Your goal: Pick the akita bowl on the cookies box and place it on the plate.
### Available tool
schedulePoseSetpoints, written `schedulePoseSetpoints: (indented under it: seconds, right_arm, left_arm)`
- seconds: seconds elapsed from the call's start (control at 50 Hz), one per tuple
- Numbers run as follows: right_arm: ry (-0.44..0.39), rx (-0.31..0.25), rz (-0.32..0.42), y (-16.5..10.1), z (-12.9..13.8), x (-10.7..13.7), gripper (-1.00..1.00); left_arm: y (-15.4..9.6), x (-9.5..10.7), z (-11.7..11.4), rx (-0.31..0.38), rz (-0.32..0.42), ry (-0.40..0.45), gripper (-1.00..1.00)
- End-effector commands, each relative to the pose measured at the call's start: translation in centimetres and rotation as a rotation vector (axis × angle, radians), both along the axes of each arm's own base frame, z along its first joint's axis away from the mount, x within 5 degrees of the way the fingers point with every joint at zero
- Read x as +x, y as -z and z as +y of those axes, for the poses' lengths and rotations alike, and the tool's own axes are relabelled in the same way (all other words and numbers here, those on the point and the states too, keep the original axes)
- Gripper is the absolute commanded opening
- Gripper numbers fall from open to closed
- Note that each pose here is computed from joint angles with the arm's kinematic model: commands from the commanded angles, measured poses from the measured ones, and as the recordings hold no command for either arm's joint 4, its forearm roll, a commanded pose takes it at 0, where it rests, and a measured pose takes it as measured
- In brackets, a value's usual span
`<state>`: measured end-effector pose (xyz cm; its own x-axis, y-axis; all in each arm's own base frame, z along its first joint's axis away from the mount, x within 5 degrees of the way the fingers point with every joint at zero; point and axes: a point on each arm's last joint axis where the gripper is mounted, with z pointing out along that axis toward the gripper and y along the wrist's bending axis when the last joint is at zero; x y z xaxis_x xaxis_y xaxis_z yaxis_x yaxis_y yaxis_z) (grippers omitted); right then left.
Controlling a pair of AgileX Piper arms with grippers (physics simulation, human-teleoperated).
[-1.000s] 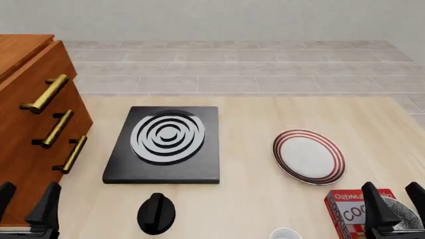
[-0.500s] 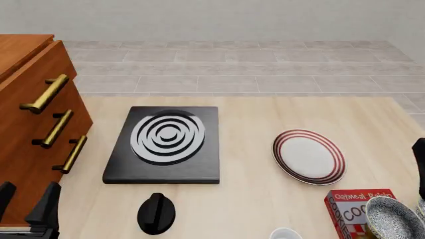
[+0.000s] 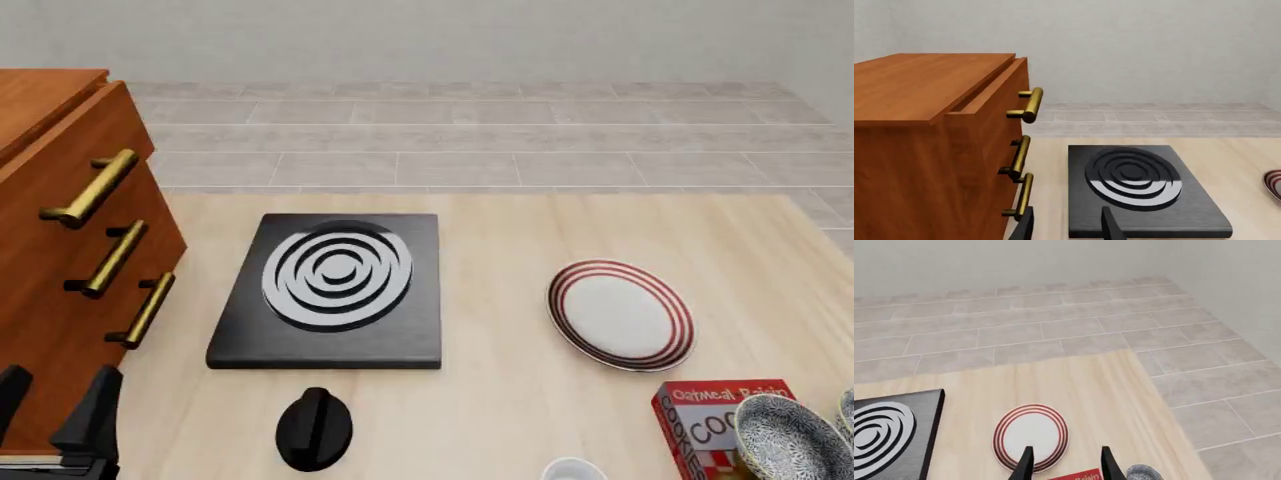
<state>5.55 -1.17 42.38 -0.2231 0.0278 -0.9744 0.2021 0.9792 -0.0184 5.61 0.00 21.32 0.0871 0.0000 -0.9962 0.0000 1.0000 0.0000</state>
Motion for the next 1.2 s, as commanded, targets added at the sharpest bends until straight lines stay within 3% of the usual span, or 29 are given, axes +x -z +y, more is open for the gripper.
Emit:
schedulePoseSetpoints:
  seconds: [0.02,0.1,0.22,0.34,0.46,1.2]
  right_arm:
    - [0.072,-0.018,0.098,-0.7,-0.7,0.6,1.0]
    - [0.08,0.02,0.148,0.9,-0.9,1.3,1.0]
    - [0.141,0.019,0.197,2.0,-1.6,1.8,1.0]
    - [0.164,-0.014,0.219,2.2,-1.7,1.3,1.0]
    - [0.196,-0.01,0.23,2.2,-1.8,1.0,1.0]
    - [0.355,0.11,0.339,8.5,-4.0,2.3,1.0]
  left_arm:
    - [0.0,0.0,0.0,0.0,0.0,0.0,1.0]
    - [0.0,0.0,0.0,0.0,0.0,0.0,1.0]
    - [0.0,0.0,0.0,0.0,0.0,0.0,1.0]
    - [0.0,0.0,0.0,0.0,0.0,0.0,1.0]
    - [0.0,0.0,0.0,0.0,0.0,0.0,1.0]
    - [0.0,0.0,0.0,0.0,0.0,0.0,1.0]
